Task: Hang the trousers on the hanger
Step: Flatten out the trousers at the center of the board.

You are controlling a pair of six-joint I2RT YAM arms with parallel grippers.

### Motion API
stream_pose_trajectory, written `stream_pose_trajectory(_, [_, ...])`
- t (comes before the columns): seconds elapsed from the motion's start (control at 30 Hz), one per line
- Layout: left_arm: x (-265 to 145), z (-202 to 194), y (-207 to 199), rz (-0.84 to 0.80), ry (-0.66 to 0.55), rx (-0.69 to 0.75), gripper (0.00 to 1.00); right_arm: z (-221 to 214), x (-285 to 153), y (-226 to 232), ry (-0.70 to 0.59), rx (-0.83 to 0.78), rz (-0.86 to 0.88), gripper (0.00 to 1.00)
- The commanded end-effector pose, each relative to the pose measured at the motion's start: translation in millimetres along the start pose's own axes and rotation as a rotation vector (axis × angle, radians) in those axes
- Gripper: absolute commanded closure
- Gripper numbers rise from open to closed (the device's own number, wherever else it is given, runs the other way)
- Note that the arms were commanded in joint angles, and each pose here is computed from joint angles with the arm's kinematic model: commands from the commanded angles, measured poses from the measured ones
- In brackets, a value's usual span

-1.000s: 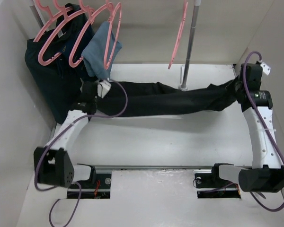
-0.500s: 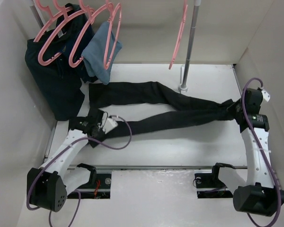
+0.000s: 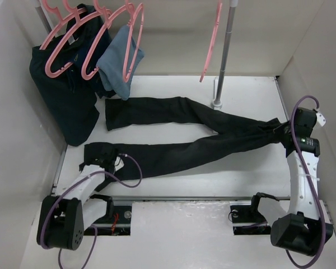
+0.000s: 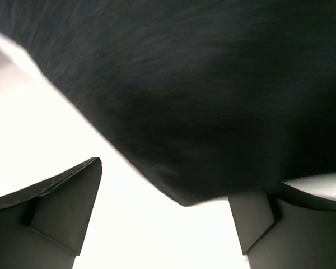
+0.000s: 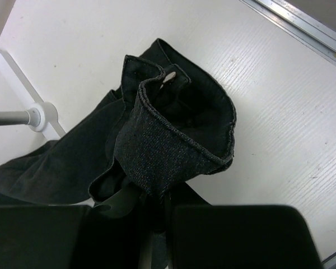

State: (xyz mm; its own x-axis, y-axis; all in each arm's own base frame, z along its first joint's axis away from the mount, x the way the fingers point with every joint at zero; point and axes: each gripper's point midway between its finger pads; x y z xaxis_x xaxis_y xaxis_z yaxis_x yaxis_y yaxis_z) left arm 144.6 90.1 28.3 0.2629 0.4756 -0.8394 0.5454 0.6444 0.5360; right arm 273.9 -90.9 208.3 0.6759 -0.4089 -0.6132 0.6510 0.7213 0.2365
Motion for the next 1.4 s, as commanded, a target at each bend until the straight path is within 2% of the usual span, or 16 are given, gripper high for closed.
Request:
stream_pose_trajectory(0.0, [35.8, -0.2, -18.5, -0.001, -0.005, -0.057, 0.18, 29.9, -0.3, 7.1, -0.098, 0.055, 0.039, 1.00])
stream_pose_trajectory(0.03, [40.5, -3.1, -16.7, 0.013, 0.009, -0.084, 0.33, 25.9, 2.7, 2.6, -0.088, 0.058, 0.026, 1.00])
stream_pose_trajectory(0.07, [42.8, 0.7, -6.7, 0.064, 0.003, -0.130, 0.83, 28.1, 3.0, 3.0, -0.093, 0.064, 0.034, 1.00])
stream_pose_trajectory(0.1, [44.6, -1.5, -0.6, 0.086, 0.025, -0.186, 1.00, 29.7, 3.5, -0.4, -0.097, 0.071, 0.024, 1.00])
stream_pose_trajectory(0.13, [42.8, 0.5, 9.3, 0.114, 0.024, -0.215, 1.00, 29.0, 3.3, 1.1, -0.093, 0.071, 0.032, 1.00])
stream_pose_trajectory(0.3, [1.2, 19.8, 76.9, 0.216, -0.069, -0.323, 1.00, 38.3, -10.8, -26.9, -0.149, 0.117, -0.096, 1.00])
stream_pose_trajectory(0.43, [-12.0, 3.7, 63.2, 0.114, -0.035, -0.189, 1.00, 10.6, -27.3, -71.0, -0.181, 0.254, -0.278, 0.92])
stream_pose_trajectory(0.47, [-12.1, -0.5, 57.0, 0.096, -0.031, -0.180, 0.99, -1.7, -31.7, -78.5, -0.170, 0.321, -0.308, 0.84])
stream_pose_trajectory(0.5, [-9.1, -7.3, 48.7, 0.072, -0.003, -0.145, 0.95, -10.7, -31.6, -83.6, -0.159, 0.351, -0.330, 0.61])
stream_pose_trajectory(0.57, [-2.1, -32.3, 28.7, 0.044, 0.093, -0.068, 0.81, -29.9, -29.9, -92.2, -0.135, 0.393, -0.361, 0.34])
stream_pose_trajectory(0.6, [-0.9, -40.5, 24.0, 0.045, 0.121, -0.046, 0.71, -30.0, -35.6, -95.1, -0.160, 0.415, -0.360, 0.08])
stream_pose_trajectory(0.63, [0.0, -50.3, 21.0, 0.052, 0.165, -0.019, 0.47, -27.3, -38.8, -95.9, -0.180, 0.431, -0.357, 0.00])
stream_pose_trajectory(0.8, [-9.8, -53.7, 30.1, 0.059, 0.188, 0.020, 0.24, 7.4, -66.0, -104.3, -0.313, 0.405, -0.390, 0.00])
stream_pose_trajectory(0.97, [-48.1, 26.6, 94.3, 0.072, -0.112, -0.218, 0.11, 50.6, -53.2, -58.6, -0.373, 0.132, -0.182, 0.00])
stream_pose_trajectory(1.23, [-43.1, 156.4, 93.1, 0.002, -0.292, -0.315, 0.20, 29.8, 43.7, 18.9, 0.053, -0.154, 0.052, 0.00])
stream_pose_trajectory(1.37, [-31.2, 206.9, 86.6, 0.078, -0.338, -0.317, 0.19, 45.6, 77.6, 39.4, 0.127, -0.182, 0.068, 0.00])
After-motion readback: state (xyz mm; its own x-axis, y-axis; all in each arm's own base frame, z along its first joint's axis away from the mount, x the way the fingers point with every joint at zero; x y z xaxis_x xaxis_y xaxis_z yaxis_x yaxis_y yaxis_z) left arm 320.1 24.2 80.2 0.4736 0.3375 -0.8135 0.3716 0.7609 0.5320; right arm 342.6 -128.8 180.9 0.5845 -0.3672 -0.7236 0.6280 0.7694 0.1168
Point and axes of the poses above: each gripper's point midway between its finger pads, its own x axis out along the fingers, its own y axis along the line the jaws close on, z = x × y, and after that the axes turned 11 degrees about -x, right-handed
